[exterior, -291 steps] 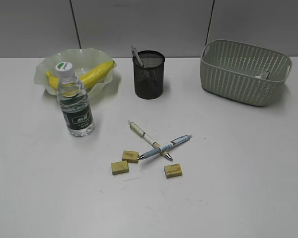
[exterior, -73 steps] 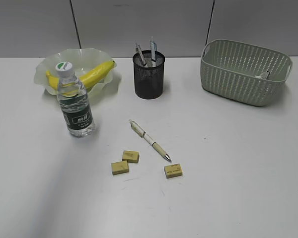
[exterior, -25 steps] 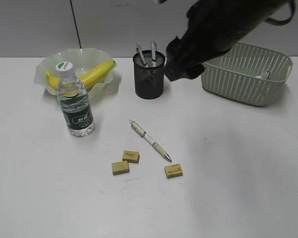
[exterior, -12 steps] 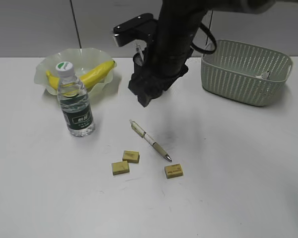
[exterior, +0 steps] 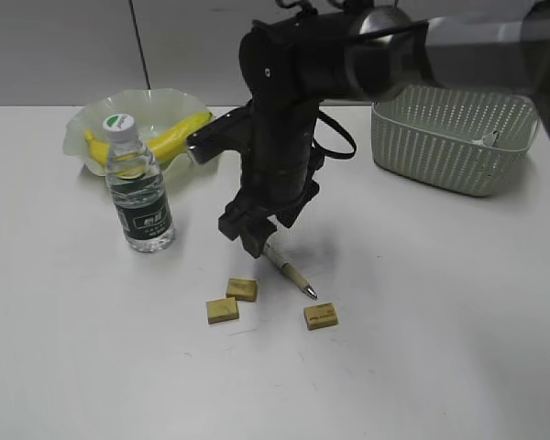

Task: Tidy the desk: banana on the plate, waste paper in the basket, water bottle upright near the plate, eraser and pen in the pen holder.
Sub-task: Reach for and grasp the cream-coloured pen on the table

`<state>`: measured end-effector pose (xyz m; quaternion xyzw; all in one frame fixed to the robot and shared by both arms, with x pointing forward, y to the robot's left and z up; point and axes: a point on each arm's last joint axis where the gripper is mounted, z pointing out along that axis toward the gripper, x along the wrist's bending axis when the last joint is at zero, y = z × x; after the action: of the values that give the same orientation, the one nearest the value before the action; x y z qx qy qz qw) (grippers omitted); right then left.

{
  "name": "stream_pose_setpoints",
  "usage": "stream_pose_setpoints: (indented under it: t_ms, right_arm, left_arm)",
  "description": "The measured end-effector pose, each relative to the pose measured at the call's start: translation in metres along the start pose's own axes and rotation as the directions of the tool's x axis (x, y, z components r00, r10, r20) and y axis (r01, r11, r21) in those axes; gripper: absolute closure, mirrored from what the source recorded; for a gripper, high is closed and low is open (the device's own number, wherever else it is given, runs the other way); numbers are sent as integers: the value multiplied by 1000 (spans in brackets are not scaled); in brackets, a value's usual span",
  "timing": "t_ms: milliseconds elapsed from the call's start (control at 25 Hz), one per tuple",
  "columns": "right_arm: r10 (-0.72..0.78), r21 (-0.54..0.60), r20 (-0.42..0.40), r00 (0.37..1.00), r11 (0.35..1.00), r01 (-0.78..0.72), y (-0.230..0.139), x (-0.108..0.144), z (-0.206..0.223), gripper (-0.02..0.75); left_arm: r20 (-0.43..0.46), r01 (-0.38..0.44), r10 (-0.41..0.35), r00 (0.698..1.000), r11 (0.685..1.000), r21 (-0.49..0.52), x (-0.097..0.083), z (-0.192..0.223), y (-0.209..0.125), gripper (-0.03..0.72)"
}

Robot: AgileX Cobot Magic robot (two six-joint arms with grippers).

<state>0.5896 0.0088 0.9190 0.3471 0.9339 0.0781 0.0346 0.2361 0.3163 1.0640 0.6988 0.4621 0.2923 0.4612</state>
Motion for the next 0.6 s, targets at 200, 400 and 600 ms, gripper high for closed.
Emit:
stream_pose_setpoints:
  t_ms: [200,400,600]
  right_arm:
    - [15,41,9,1000,999,-16,-3,-1,20,224]
    - [19,14,20,1000,1000,-19,0,-2,24,228]
    - [22,-2,21,1000,1000,-22,1,-2,25,258]
  left_arm:
    - [0,0,0,1000,1000,0,0,0,0,354]
    - [0,0,0,1000,1000,0,0,0,0,357]
    - [0,0,0,1000,1000,0,0,0,0,357]
